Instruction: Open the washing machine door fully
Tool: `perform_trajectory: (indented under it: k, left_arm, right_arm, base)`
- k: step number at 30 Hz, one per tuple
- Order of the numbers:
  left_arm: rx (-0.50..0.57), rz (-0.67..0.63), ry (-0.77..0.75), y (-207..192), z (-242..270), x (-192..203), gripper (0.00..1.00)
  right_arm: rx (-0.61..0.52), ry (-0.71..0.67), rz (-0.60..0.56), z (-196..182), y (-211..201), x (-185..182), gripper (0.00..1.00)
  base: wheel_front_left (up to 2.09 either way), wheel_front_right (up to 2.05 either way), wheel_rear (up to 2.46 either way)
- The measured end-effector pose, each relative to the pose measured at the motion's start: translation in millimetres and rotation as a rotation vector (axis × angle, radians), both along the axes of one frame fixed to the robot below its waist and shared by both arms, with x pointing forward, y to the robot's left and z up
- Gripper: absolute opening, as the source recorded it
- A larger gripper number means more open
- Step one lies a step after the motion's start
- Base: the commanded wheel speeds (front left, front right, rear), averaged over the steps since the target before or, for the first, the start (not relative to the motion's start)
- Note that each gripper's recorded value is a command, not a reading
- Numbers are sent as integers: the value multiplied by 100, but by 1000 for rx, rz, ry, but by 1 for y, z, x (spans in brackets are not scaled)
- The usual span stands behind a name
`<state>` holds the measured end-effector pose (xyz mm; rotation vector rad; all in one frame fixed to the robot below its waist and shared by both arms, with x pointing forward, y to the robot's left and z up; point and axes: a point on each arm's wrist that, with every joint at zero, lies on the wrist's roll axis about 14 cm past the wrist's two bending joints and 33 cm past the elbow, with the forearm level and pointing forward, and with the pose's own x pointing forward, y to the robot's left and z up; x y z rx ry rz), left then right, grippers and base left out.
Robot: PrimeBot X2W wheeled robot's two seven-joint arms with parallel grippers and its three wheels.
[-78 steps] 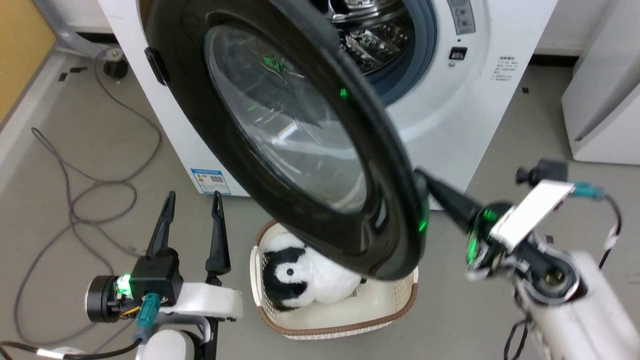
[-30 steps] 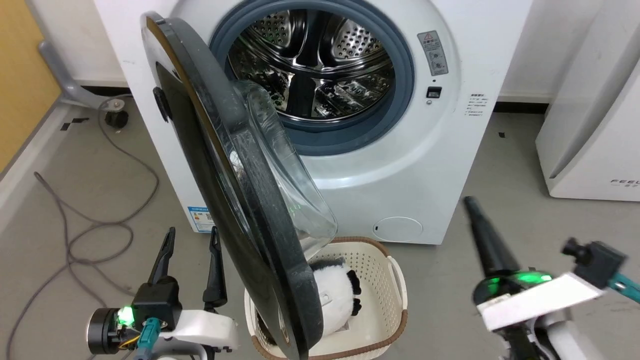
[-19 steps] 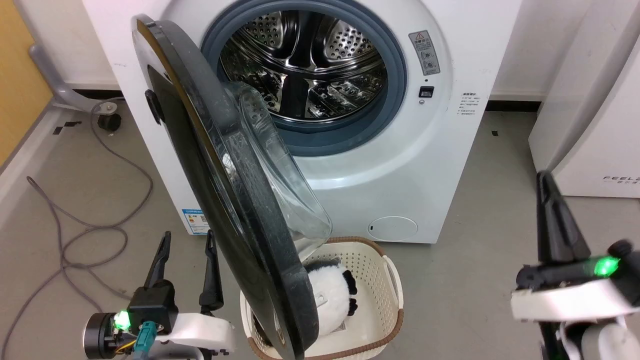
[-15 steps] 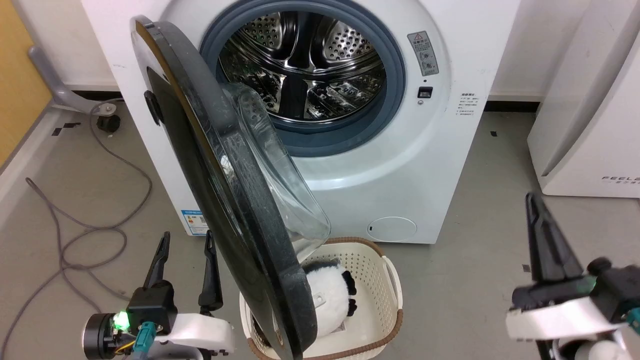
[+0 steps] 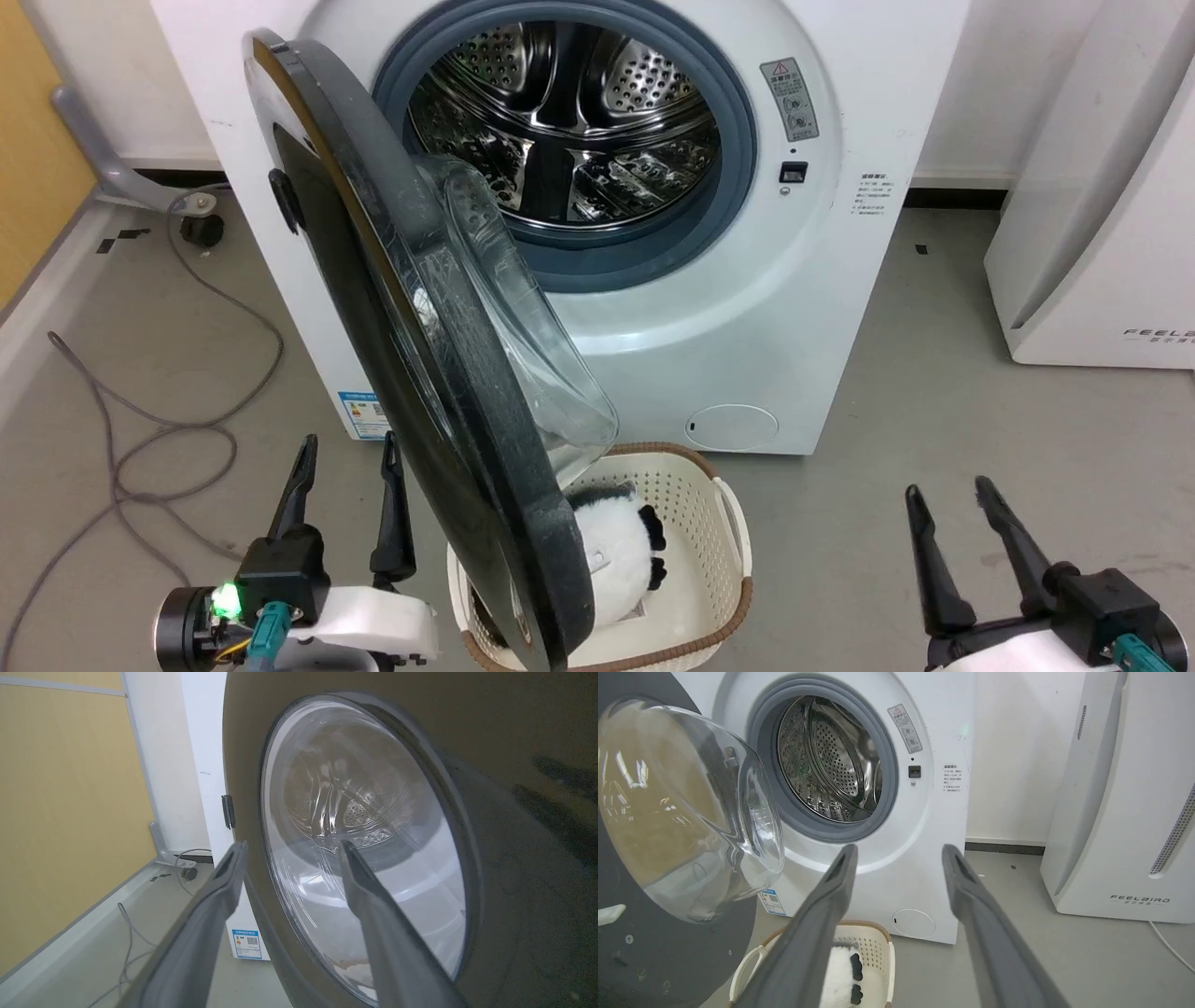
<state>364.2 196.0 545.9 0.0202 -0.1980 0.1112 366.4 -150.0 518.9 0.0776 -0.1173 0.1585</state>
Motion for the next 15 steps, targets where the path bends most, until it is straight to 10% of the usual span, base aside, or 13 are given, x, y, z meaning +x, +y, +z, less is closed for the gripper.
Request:
perform_trajectory:
  k: [6, 7, 9, 15]
  left_arm:
    - [-6, 36, -1, 8, 0, -1, 100]
    - [-5, 39, -4, 9, 1, -1, 49]
    - [4, 47, -23, 11, 8, -1, 0]
    - [13, 90, -147, 28, 48, -1, 0]
  right_arm:
    - [-1, 20, -2, -6, -1, 1, 100]
    - [-1, 21, -2, -7, -1, 1, 100]
    - [-3, 23, -1, -7, 0, 1, 100]
    - [-10, 24, -7, -8, -3, 4, 100]
  base:
    - [0, 0, 0]
    - [0, 0, 0]
    - [0, 0, 0]
    - [0, 0, 0]
